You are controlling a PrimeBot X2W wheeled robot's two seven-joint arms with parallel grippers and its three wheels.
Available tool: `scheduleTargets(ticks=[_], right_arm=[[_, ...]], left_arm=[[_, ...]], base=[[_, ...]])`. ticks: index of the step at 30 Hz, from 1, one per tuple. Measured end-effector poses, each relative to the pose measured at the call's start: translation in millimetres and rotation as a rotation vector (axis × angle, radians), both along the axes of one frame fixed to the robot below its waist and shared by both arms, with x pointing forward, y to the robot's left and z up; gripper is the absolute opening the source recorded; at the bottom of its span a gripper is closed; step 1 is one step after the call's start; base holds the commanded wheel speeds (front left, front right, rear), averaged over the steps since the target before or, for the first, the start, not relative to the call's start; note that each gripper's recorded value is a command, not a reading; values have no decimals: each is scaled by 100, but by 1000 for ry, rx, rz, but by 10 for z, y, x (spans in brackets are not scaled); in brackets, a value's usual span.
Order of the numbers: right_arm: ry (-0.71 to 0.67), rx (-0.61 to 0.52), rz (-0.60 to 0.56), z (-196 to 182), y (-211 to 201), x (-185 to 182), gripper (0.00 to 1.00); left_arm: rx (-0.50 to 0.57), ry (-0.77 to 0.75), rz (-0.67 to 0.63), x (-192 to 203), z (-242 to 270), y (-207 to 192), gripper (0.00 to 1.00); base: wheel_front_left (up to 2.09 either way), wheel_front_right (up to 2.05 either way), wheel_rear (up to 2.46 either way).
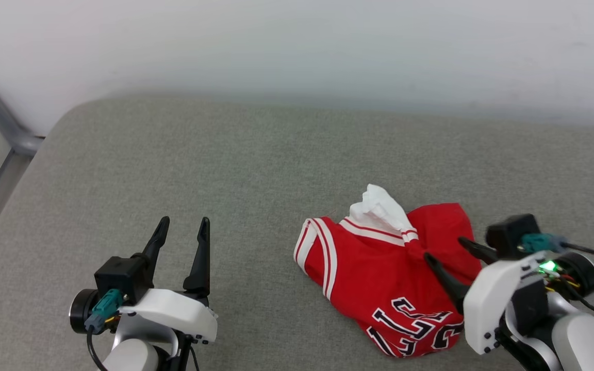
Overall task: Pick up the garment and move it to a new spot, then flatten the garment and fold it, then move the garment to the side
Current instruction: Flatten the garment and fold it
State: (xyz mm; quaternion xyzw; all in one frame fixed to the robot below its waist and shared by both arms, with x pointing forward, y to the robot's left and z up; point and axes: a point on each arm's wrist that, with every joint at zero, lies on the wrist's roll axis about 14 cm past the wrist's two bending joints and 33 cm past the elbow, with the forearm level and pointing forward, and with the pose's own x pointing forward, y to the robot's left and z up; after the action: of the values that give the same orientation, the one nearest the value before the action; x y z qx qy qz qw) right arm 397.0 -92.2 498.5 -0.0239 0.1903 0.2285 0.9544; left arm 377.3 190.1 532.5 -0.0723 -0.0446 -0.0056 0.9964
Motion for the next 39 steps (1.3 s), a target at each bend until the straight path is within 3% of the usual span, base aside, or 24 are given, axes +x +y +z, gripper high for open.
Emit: scheduleTargets(ticks=[6,12,13,14,15,16,23,29,33,39], right_arm=[[137,-130,196,-219,320,19,100],[281,-251,260,-529,290,37,100],[293,-249,257,-551,279,60,93],[301,-255,250,-571,253,84,43],[300,-250,241,-576,228,114,16],[300,-242,229,-572,204,141,0],[196,-127,121,-291,52,364,0],[76,-37,-86,-27,-488,455,0],[55,13,-287,-84,-1018,265,0],[184,94,-579,-622,-1541,-379,0]], left_arm=[[-6,24,13,70,-102,37,100],[-12,52,25,121,-208,66,100],[-12,54,27,126,-220,66,100],[-15,57,26,130,-231,60,100],[-18,58,26,135,-239,55,100],[-21,57,25,143,-238,51,100],[-12,48,11,220,-226,5,100],[-6,35,-32,283,-196,-128,100],[-6,27,-61,313,-173,-225,100],[-8,34,-80,360,-203,-293,100]], base=[[0,0,0],[0,0,0],[0,0,0],[0,0,0],[0,0,0],[0,0,0],[0,0,0],[0,0,0],[0,0,0],[0,0,0]])
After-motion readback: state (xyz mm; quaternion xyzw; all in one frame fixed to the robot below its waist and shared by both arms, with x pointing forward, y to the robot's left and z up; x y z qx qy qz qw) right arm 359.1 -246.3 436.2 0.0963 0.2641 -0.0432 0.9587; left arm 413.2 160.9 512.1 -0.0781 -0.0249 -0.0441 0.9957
